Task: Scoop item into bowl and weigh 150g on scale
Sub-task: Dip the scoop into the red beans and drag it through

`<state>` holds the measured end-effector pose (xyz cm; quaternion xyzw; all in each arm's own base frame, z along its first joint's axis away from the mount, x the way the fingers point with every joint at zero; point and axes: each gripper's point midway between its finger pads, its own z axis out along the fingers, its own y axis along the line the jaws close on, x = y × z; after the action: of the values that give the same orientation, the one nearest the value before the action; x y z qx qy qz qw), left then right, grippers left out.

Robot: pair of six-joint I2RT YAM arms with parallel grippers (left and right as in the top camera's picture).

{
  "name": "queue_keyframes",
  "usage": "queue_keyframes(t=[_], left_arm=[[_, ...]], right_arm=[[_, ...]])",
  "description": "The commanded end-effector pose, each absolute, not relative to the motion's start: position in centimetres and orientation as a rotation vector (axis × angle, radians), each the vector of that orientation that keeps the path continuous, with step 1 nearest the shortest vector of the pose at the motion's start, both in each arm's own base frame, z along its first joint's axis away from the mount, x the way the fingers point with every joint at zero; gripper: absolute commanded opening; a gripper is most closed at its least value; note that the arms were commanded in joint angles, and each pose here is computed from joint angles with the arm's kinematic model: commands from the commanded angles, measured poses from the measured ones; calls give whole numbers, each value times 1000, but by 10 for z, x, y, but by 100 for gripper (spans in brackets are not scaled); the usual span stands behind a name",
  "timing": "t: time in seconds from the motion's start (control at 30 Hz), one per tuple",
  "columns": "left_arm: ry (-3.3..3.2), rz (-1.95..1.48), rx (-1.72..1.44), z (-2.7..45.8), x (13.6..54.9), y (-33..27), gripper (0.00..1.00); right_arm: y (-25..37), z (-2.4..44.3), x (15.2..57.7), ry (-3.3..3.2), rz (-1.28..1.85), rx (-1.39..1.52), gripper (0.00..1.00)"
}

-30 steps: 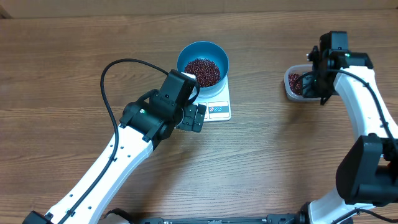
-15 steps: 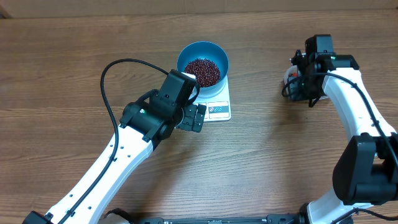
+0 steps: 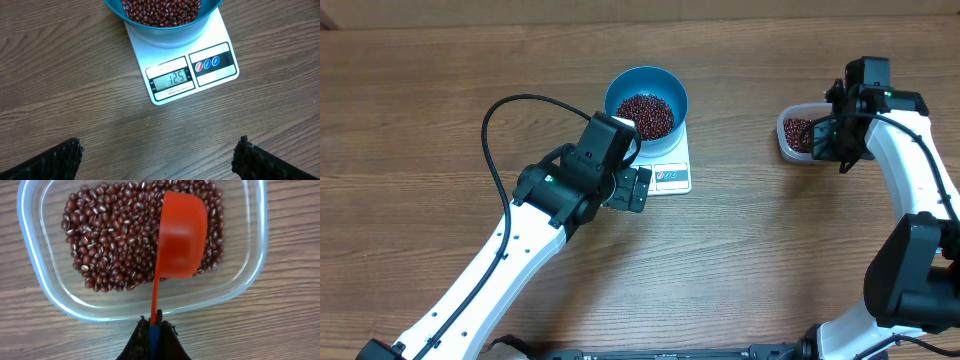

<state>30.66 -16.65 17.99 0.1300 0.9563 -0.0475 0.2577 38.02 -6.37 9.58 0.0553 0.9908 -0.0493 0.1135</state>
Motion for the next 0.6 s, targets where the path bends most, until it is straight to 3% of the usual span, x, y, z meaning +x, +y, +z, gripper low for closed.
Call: queue_keyframes(t=[0.0, 0.4, 0.57], left_arm=[[2590, -126, 373, 180, 305, -166, 100], [2590, -126, 373, 180, 305, -166, 100], [2590, -126, 373, 180, 305, -166, 100]], right_arm=[[-66, 95, 383, 2892, -194, 183, 4], [-51, 67, 376, 2970, -81, 146, 4], [-25, 67, 379, 2963, 101, -2, 4]])
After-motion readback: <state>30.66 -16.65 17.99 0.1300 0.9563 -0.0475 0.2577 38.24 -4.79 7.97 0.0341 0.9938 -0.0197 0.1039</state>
